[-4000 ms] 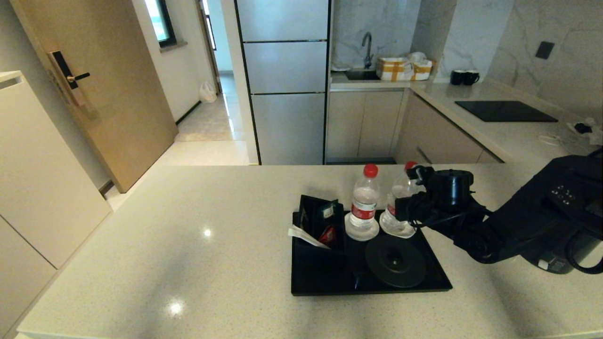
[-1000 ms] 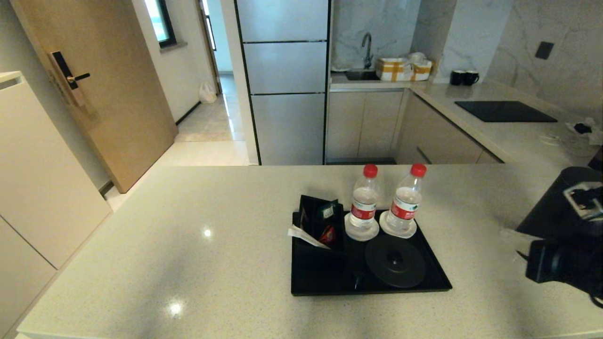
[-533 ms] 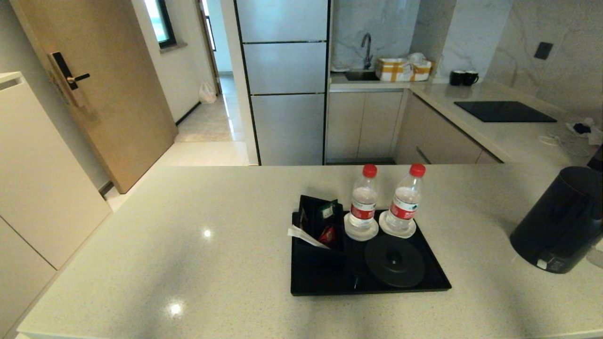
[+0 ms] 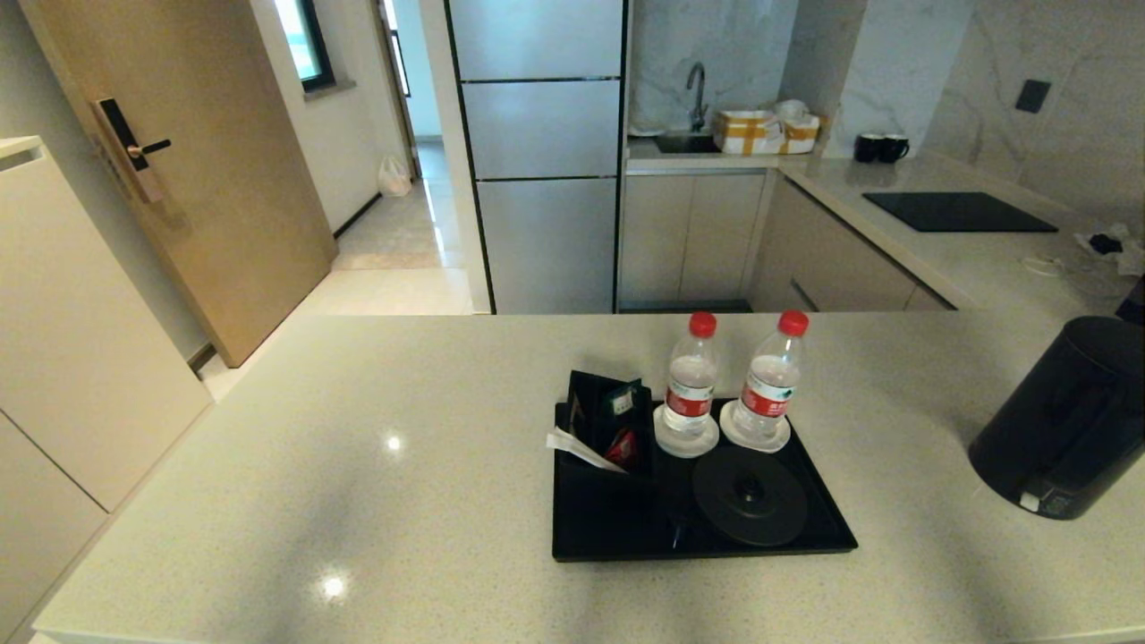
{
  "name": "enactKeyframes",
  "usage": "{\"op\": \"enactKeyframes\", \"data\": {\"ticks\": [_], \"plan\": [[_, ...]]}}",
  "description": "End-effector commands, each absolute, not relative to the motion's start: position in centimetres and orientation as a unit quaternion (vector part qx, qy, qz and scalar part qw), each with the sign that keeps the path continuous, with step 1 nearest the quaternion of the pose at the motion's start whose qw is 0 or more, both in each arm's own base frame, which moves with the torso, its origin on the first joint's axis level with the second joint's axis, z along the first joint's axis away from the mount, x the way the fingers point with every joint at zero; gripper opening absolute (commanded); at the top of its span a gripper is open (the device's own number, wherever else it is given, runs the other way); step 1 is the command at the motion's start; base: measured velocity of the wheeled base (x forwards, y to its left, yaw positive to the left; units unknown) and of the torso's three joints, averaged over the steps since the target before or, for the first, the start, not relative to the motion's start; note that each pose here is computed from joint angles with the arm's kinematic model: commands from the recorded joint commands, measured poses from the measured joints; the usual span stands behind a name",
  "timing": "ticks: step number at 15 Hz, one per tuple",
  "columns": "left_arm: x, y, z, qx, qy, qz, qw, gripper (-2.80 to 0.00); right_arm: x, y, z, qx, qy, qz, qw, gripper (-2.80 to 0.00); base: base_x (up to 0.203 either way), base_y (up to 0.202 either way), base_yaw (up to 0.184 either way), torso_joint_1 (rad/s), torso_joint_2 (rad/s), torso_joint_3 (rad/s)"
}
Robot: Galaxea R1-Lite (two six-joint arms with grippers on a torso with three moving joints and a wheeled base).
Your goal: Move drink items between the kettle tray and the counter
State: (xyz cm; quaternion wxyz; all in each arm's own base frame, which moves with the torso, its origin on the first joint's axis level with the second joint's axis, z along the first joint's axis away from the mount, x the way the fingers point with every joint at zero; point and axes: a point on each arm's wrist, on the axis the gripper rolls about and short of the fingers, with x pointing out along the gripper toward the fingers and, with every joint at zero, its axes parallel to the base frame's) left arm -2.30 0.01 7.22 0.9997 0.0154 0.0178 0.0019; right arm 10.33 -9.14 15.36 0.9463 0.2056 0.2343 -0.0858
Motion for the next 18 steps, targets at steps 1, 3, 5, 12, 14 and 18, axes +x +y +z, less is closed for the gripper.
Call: {"op": "enactKeyframes", "data": {"ticks": [1,3,5,12,14,18], "plan": [[-2.3,0.0,7.2,0.015,0.018,0.002,1.000,-2.80,11.2,-10.6,14.3,0.244,0.254,-0.070,0.933,-2.80,0.000,0.000,0.000,0.000,0.00,0.000],[-2.3,0.0,7.2,0.015,0.018,0.002,1.000,-2.80,11.5,-11.9,14.1,0.273,0.249,-0.064,0.927,-2.80,0.000,0.000,0.000,0.000,0.00,0.000],[-2.3,0.0,7.2,0.015,0.018,0.003,1.000,-2.80,11.5,-13.2,13.6,0.292,0.247,-0.071,0.921,-2.80,0.000,0.000,0.000,0.000,0.00,0.000],[-2.3,0.0,7.2,0.015,0.018,0.002,1.000,-2.80,12.4,-17.0,12.4,0.188,0.199,-0.048,0.960,-2.80,0.000,0.000,0.000,0.000,0.00,0.000],[-2.3,0.0,7.2,0.015,0.018,0.002,1.000,-2.80,12.8,-17.9,12.0,0.161,0.195,-0.021,0.967,-2.80,0.000,0.000,0.000,0.000,0.00,0.000],[-2.3,0.0,7.2,0.015,0.018,0.002,1.000,-2.80,13.8,-19.9,10.5,0.129,0.199,0.020,0.971,-2.80,0.000,0.000,0.000,0.000,0.00,0.000]]}}
